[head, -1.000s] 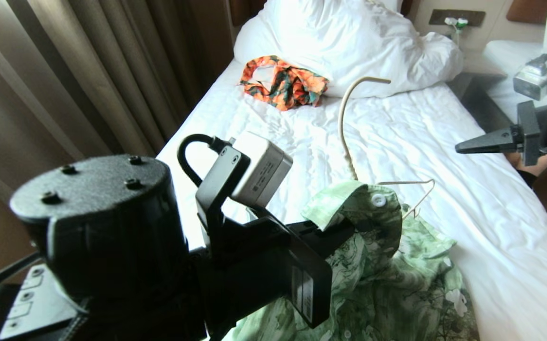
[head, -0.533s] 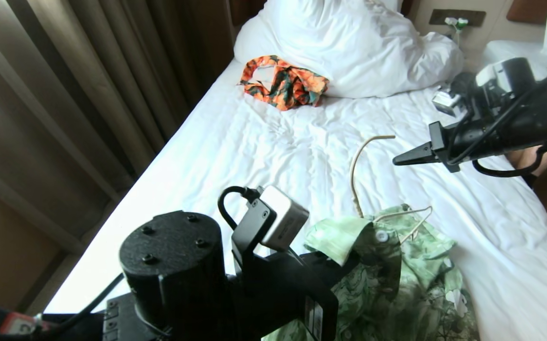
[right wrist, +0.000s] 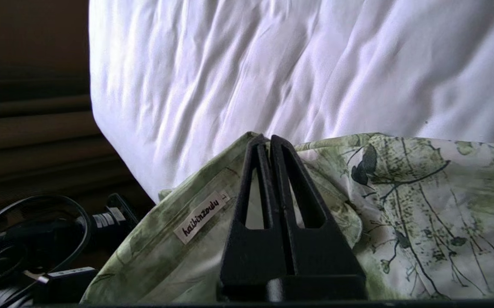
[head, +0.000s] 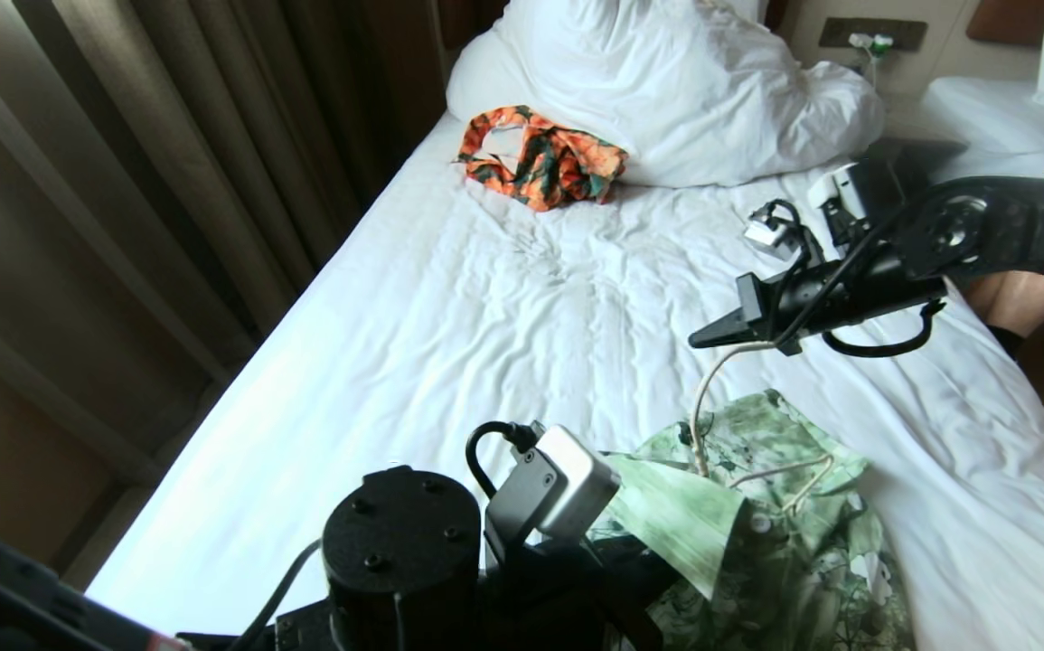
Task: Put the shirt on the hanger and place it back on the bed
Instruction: Hook the other side of the shirt onto the hanger
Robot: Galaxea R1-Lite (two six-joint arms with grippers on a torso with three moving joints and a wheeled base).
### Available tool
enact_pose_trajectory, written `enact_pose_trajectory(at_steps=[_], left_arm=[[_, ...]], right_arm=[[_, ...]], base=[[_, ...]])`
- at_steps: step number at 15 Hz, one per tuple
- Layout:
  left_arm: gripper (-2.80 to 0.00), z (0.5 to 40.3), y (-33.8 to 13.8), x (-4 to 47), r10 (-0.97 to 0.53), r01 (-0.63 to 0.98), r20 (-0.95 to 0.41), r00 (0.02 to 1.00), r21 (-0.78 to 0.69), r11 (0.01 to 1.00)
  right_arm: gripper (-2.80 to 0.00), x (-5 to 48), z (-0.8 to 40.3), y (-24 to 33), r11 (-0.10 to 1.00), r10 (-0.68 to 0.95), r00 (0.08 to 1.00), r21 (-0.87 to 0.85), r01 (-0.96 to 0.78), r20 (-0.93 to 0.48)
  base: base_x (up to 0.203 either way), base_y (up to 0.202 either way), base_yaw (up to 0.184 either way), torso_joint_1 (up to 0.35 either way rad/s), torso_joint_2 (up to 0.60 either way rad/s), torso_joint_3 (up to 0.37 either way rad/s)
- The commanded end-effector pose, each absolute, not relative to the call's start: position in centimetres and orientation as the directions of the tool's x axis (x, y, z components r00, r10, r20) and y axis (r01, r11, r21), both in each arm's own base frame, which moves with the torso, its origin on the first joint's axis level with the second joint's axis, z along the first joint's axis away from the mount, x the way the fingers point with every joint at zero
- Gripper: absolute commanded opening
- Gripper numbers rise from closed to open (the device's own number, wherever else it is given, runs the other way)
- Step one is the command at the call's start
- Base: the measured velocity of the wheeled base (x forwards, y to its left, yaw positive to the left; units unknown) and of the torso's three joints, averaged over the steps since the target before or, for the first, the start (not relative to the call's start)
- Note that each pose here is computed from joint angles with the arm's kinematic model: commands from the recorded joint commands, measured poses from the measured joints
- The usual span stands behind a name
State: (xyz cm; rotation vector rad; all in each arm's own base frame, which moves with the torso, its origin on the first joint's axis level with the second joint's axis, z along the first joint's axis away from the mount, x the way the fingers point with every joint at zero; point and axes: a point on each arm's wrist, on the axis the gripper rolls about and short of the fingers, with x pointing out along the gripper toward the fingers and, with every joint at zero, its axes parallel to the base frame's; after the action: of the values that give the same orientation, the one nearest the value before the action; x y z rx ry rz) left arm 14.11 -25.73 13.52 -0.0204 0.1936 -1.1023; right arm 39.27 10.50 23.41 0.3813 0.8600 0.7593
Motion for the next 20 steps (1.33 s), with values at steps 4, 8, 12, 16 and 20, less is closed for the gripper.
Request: enact_pose_trajectory(at_steps=[4,8,12,16,20], left_arm=[[-2.8,12.4,-26.3,14.3,-0.892,0.888,-0.138,0.431,-0.112,0.447],[-2.8,12.3,-26.5,14.4,-0.892,0.888,-0.134,0.431,-0.109,0.446],[-2.8,11.7,-26.9,14.7,-0.892,0.889,-0.137,0.432,-0.106,0.446],[-2.8,11.7,-27.1,14.7,-0.893,0.89,-0.118,0.434,-0.102,0.445],[-2.8,11.7,-27.1,14.7,-0.894,0.89,-0.117,0.433,-0.102,0.445]], right_arm=[[0.0,39.1,20.9,12.2,0.693,0.72,0.325,0.606,-0.391,-0.614],[0.0,38.2,19.0,11.7,0.725,0.682,0.246,0.59,-0.355,-0.689],[0.0,37.7,16.4,11.7,0.729,0.663,0.173,0.576,-0.37,-0.729],[0.0,37.6,14.3,11.6,0.723,0.656,0.118,0.575,-0.384,-0.746],[0.0,37.9,13.5,11.6,0.716,0.651,0.107,0.562,-0.413,-0.752]], base=[[0.0,0.0,0.0,0.0,0.0,0.0],[0.0,0.0,0.0,0.0,0.0,0.0],[0.0,0.0,0.0,0.0,0.0,0.0],[0.0,0.0,0.0,0.0,0.0,0.0],[0.0,0.0,0.0,0.0,0.0,0.0]])
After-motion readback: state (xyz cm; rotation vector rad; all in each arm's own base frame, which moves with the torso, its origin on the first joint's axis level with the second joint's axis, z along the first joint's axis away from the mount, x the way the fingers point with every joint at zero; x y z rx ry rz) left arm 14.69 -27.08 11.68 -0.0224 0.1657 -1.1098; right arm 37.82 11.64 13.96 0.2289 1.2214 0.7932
